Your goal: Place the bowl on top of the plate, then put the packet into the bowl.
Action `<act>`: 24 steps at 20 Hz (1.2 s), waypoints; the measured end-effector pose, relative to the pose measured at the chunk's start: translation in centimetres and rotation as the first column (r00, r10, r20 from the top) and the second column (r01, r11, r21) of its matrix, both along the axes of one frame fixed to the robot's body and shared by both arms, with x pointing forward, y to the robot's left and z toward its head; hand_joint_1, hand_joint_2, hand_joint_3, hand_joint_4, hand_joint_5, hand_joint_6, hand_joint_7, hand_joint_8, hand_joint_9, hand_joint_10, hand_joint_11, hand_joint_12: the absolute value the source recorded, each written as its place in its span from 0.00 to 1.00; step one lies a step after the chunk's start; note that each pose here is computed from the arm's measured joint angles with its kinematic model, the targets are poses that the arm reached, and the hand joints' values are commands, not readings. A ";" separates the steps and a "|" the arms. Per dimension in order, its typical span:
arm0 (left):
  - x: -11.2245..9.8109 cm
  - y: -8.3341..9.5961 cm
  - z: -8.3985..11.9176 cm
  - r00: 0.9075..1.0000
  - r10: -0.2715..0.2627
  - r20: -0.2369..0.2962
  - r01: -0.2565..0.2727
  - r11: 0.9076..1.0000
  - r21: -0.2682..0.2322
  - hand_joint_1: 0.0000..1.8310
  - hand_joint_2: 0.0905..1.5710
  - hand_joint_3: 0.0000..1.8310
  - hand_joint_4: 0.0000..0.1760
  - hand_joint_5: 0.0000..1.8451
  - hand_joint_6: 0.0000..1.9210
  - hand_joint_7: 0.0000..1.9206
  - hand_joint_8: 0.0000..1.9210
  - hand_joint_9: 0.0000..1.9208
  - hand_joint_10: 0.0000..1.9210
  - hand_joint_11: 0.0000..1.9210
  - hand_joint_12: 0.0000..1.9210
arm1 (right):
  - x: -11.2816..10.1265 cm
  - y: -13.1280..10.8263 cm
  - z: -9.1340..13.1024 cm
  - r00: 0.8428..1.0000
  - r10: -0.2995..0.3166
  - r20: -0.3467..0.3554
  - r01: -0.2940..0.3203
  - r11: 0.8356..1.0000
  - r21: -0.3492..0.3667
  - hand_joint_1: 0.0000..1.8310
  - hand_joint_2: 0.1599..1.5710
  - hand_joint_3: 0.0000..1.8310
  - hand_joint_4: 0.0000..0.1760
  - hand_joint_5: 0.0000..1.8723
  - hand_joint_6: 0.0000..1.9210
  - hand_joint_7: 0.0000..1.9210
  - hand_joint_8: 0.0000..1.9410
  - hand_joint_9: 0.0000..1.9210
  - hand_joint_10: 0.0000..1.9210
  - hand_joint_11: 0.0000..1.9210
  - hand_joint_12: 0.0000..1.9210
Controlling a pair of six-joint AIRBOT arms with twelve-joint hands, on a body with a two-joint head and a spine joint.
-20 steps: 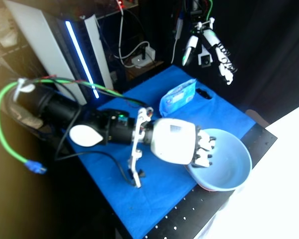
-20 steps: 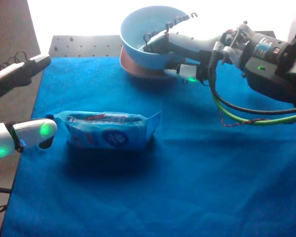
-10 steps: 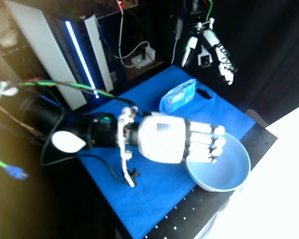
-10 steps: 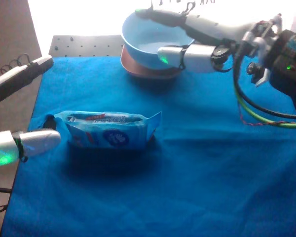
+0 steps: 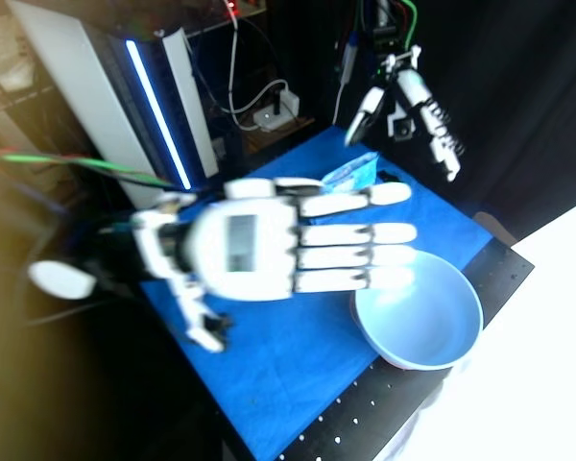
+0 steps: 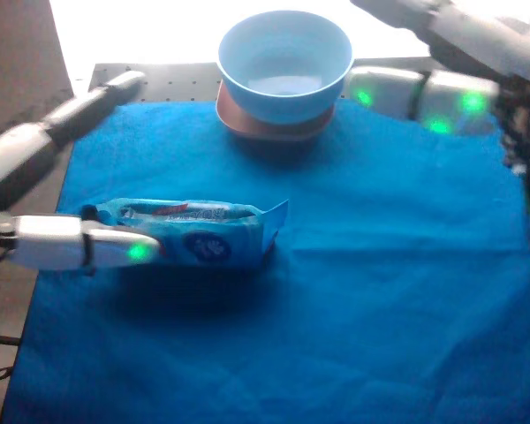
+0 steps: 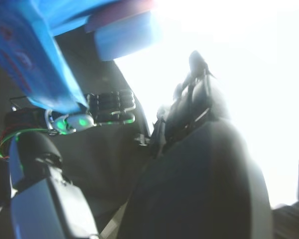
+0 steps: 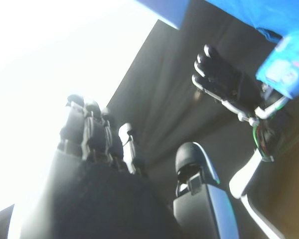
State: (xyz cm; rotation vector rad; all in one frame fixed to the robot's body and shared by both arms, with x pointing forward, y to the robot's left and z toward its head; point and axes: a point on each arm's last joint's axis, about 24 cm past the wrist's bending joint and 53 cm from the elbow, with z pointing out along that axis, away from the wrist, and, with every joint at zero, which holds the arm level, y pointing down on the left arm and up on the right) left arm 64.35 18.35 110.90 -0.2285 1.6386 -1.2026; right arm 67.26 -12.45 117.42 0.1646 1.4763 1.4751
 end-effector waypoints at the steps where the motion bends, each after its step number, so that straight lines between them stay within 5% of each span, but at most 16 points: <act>1: 0.0 -0.2 0.1 1.000 -0.007 0.003 0.007 1.000 0.001 0.42 0.42 0.00 0.86 0.02 0.00 0.02 0.00 0.03 0.00 0.06 0.03 | -0.1 -0.1 0.0 1.000 0.001 0.000 -0.001 1.000 -0.002 0.10 0.80 0.00 0.68 0.00 0.00 0.00 0.00 0.00 0.00 0.00 0.00; 3: 0.1 -2.0 -0.1 0.997 -0.073 -0.002 0.073 0.997 0.021 0.45 0.40 0.00 0.99 0.02 0.00 0.04 0.00 0.07 0.00 0.10 0.07 | -1.5 -1.7 0.2 1.000 -0.016 0.000 0.016 1.000 0.024 0.13 0.82 0.01 0.51 0.00 0.00 0.00 0.00 0.00 0.00 0.00 0.00; 4: 0.0 -2.7 -0.4 0.996 -0.092 -0.015 0.092 0.995 0.028 0.48 0.44 0.00 0.92 0.06 0.00 0.07 0.00 0.11 0.00 0.13 0.11 | -1.9 -2.6 0.5 0.999 -0.032 0.011 0.031 0.999 0.032 0.14 0.83 0.01 0.63 0.00 0.00 0.00 0.00 0.00 0.00 0.00 0.00; 5: -0.1 -3.5 -1.2 0.993 -0.118 -0.029 0.120 0.991 0.063 0.51 0.49 0.00 0.76 0.11 0.00 0.12 0.00 0.15 0.00 0.15 0.14 | -2.3 -3.9 0.9 0.998 -0.062 0.019 0.061 0.997 0.057 0.13 0.84 0.01 0.67 0.00 0.00 0.00 0.00 0.00 0.00 0.00 0.00; 6: -0.1 -4.2 -1.9 0.990 -0.136 -0.040 0.140 0.986 0.096 0.54 0.54 0.01 0.33 0.19 0.01 0.20 0.01 0.23 0.01 0.17 0.26 | -2.5 -5.0 1.1 0.996 -0.088 0.017 0.086 0.993 0.085 0.12 0.84 0.00 0.71 0.00 0.00 0.00 0.00 0.00 0.00 0.00 0.00; 7: 0.1 -4.6 -2.3 0.988 -0.147 -0.050 0.152 0.981 0.119 0.64 0.67 0.00 0.00 0.44 0.40 0.44 0.47 0.43 0.06 0.29 0.39 | -2.9 -5.8 1.0 0.994 -0.107 0.010 0.105 0.989 0.101 0.12 0.85 0.01 0.53 0.00 0.00 0.00 0.00 0.00 0.00 0.00 0.00; 8: 0.5 -4.5 -2.8 0.987 -0.143 -0.068 0.151 0.981 0.121 0.67 0.69 0.00 0.00 0.54 0.39 0.50 0.57 0.57 0.14 0.40 0.53 | -3.1 -6.2 0.8 0.993 -0.115 0.005 0.113 0.988 0.106 0.12 0.86 0.01 0.50 0.00 0.00 0.00 0.00 0.00 0.00 0.00 0.00; 10: 0.7 -4.3 -3.5 0.986 -0.132 -0.099 0.143 0.983 0.119 0.67 0.69 0.00 0.00 0.55 0.45 0.51 0.56 0.58 0.25 0.44 0.61 | -3.3 -6.4 0.8 0.993 -0.114 0.007 0.113 0.987 0.111 0.11 0.85 0.00 0.53 0.00 0.00 0.00 0.00 0.00 0.00 0.00 0.00; 11: 0.7 -4.4 -3.3 0.986 -0.137 -0.093 0.148 0.982 0.119 0.73 0.69 0.00 0.00 0.53 0.45 0.50 0.52 0.52 0.56 0.44 0.62 | -3.4 -6.6 0.7 0.992 -0.123 0.002 0.122 0.986 0.115 0.14 0.85 0.00 0.59 0.00 0.00 0.00 0.00 0.00 0.00 0.00 0.00; 13: 1.1 -4.2 -2.3 0.988 -0.139 -0.072 0.147 0.981 0.129 0.68 0.68 0.00 0.00 0.56 0.41 0.52 0.56 0.52 0.42 0.41 0.67 | -3.6 -6.8 0.2 0.992 -0.126 -0.011 0.126 0.985 0.115 0.13 0.85 0.00 0.48 0.00 0.00 0.00 0.00 0.00 0.00 0.00 0.00; 14: 1.3 -4.1 -1.6 0.989 -0.140 -0.054 0.146 0.980 0.133 0.73 0.69 0.00 0.00 0.52 0.43 0.49 0.55 0.50 0.60 0.40 0.70 | -3.7 -6.8 0.0 0.992 -0.126 -0.017 0.127 0.986 0.109 0.12 0.85 0.00 0.48 0.01 0.00 0.00 0.00 0.00 0.00 0.00 0.00; 17: 2.3 -3.3 4.2 0.987 -0.135 0.083 0.127 0.988 0.087 0.75 0.68 0.00 0.00 0.55 0.39 0.50 0.52 0.51 0.63 0.39 0.66 | -3.5 -7.2 -0.4 0.989 -0.143 -0.032 0.145 0.983 0.108 0.12 0.85 0.00 0.45 0.03 0.01 0.00 0.00 0.00 0.00 0.00 0.00; 18: 2.5 -3.0 6.7 0.979 -0.132 0.152 0.122 0.990 0.074 0.75 0.68 0.00 0.00 0.55 0.39 0.51 0.53 0.48 0.64 0.26 0.53 | -3.4 -7.6 -0.5 0.987 -0.154 -0.037 0.158 0.981 0.112 0.12 0.84 0.00 0.53 0.03 0.01 0.00 0.00 0.00 0.00 0.00 0.00; 21: 3.0 -3.6 10.8 0.953 -0.131 0.273 0.117 0.991 0.070 0.75 0.68 0.00 0.00 0.55 0.42 0.54 0.51 0.46 0.65 0.32 0.69 | -3.6 -7.5 -1.0 0.987 -0.154 -0.052 0.159 0.981 0.109 0.11 0.84 0.00 0.44 0.03 0.00 0.00 0.00 0.00 0.00 0.00 0.00; 23: 3.8 -3.8 13.4 0.931 -0.116 0.347 0.098 0.993 0.069 0.69 0.66 0.00 0.00 0.57 0.48 0.56 0.41 0.45 0.49 0.26 0.78 | -3.7 -7.3 -1.3 0.987 -0.151 -0.059 0.157 0.981 0.111 0.12 0.84 0.00 0.48 0.03 0.00 0.00 0.00 0.00 0.00 0.00 0.00; 24: 4.9 -3.7 15.0 0.923 -0.084 0.376 0.071 0.996 0.047 0.68 0.66 0.00 0.07 0.58 0.42 0.55 0.49 0.48 0.48 0.26 0.85 | -3.6 -7.3 -1.4 0.986 -0.153 -0.062 0.159 0.981 0.112 0.12 0.85 0.00 0.45 0.03 0.00 0.00 0.00 0.00 0.00 0.00 0.00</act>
